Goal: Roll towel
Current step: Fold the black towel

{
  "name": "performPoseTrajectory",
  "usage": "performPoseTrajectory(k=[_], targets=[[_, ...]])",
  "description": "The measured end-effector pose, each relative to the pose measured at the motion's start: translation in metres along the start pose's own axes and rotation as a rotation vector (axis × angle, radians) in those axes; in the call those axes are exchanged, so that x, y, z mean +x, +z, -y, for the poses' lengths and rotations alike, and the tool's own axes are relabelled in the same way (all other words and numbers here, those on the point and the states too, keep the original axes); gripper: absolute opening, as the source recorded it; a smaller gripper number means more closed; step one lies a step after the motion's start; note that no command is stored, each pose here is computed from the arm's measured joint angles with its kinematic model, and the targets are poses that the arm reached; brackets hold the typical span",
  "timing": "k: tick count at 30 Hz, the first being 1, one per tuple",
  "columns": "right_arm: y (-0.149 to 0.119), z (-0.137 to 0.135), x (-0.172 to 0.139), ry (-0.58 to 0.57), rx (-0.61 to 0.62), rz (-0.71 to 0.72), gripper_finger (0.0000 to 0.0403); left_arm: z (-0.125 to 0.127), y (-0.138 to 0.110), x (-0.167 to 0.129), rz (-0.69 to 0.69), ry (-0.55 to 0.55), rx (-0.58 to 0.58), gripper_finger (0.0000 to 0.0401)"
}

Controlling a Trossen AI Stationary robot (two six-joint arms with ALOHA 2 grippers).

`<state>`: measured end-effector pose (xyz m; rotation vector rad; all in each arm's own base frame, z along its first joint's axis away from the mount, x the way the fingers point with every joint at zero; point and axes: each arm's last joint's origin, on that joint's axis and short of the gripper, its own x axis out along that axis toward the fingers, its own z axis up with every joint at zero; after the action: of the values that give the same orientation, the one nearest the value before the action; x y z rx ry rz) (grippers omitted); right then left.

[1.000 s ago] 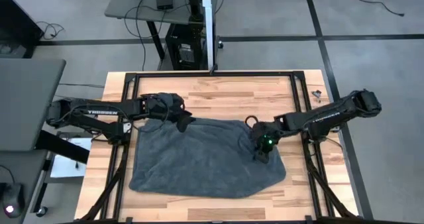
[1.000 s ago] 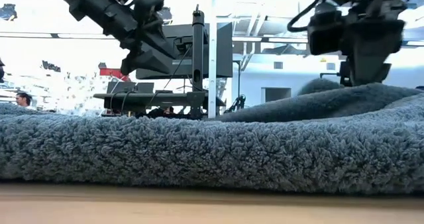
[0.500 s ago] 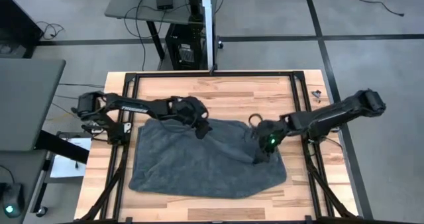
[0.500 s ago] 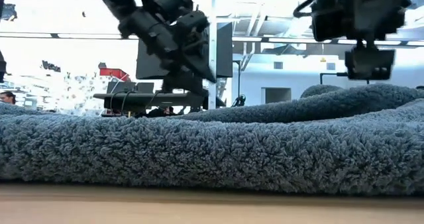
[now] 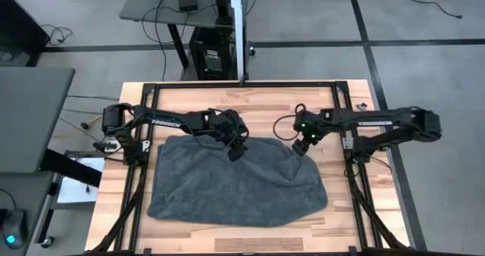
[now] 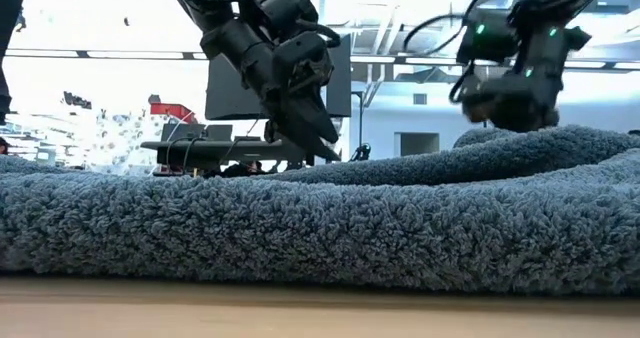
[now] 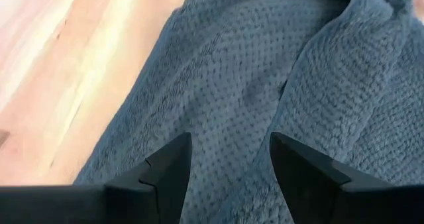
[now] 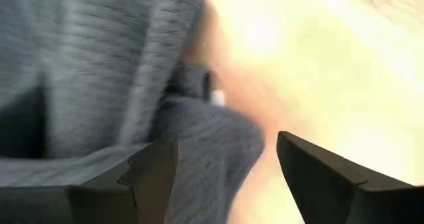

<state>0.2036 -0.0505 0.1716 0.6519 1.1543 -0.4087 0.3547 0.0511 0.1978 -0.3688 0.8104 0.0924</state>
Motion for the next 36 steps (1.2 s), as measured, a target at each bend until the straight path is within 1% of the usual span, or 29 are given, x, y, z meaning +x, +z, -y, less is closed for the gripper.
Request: performPoseTrajectory(k=[3, 9, 11, 14, 16, 18, 21, 24, 25, 27, 30, 34, 36], targets=[[0.009, -0.003, 0.015, 0.013, -0.059, 0.024, 0.0249, -0.001, -0.001, 0.0, -0.006, 0.017, -0.041, 0.0189], [0.014, -0.003, 0.043, -0.001, -0.13, -0.016, 0.0249, -0.001, -0.005, 0.004, -0.027, 0.069, -0.109, 0.0189], [0.013, -0.003, 0.05, -0.02, -0.155, -0.042, 0.0249, -0.001, -0.01, 0.006, -0.064, 0.083, -0.127, 0.0189], [0.012, 0.0, 0.054, -0.073, -0.148, -0.069, 0.0249, 0.001, -0.017, 0.014, -0.096, 0.099, -0.154, 0.0189], [0.012, 0.004, 0.05, -0.119, -0.139, -0.072, 0.0249, 0.002, -0.033, 0.02, -0.158, 0.116, -0.183, 0.0189], [0.011, 0.014, 0.041, -0.19, -0.11, -0.073, 0.0249, 0.005, -0.049, 0.025, -0.202, 0.127, -0.202, 0.0189], [0.005, 0.03, 0.028, -0.292, -0.056, -0.115, 0.0249, 0.009, -0.078, 0.028, -0.26, 0.198, -0.229, 0.0189], [-0.001, 0.044, 0.02, -0.363, -0.002, -0.164, 0.0249, 0.009, -0.099, 0.027, -0.274, 0.239, -0.271, 0.0189], [-0.003, 0.049, 0.018, -0.377, 0.025, -0.178, 0.0249, 0.009, -0.102, 0.027, -0.273, 0.241, -0.284, 0.0189], [-0.002, 0.055, 0.013, -0.378, 0.062, -0.163, 0.0249, 0.009, -0.103, 0.026, -0.269, 0.242, -0.289, 0.0189], [0.003, 0.059, 0.003, -0.37, 0.103, -0.106, 0.0249, 0.011, -0.099, 0.024, -0.256, 0.227, -0.262, 0.0189], [0.015, 0.058, -0.02, -0.347, 0.14, 0.001, 0.0249, 0.011, -0.078, 0.02, -0.221, 0.203, -0.229, 0.0189], [0.019, 0.055, -0.033, -0.32, 0.133, 0.06, 0.0249, 0.009, -0.068, 0.017, -0.214, 0.206, -0.208, 0.0189]])
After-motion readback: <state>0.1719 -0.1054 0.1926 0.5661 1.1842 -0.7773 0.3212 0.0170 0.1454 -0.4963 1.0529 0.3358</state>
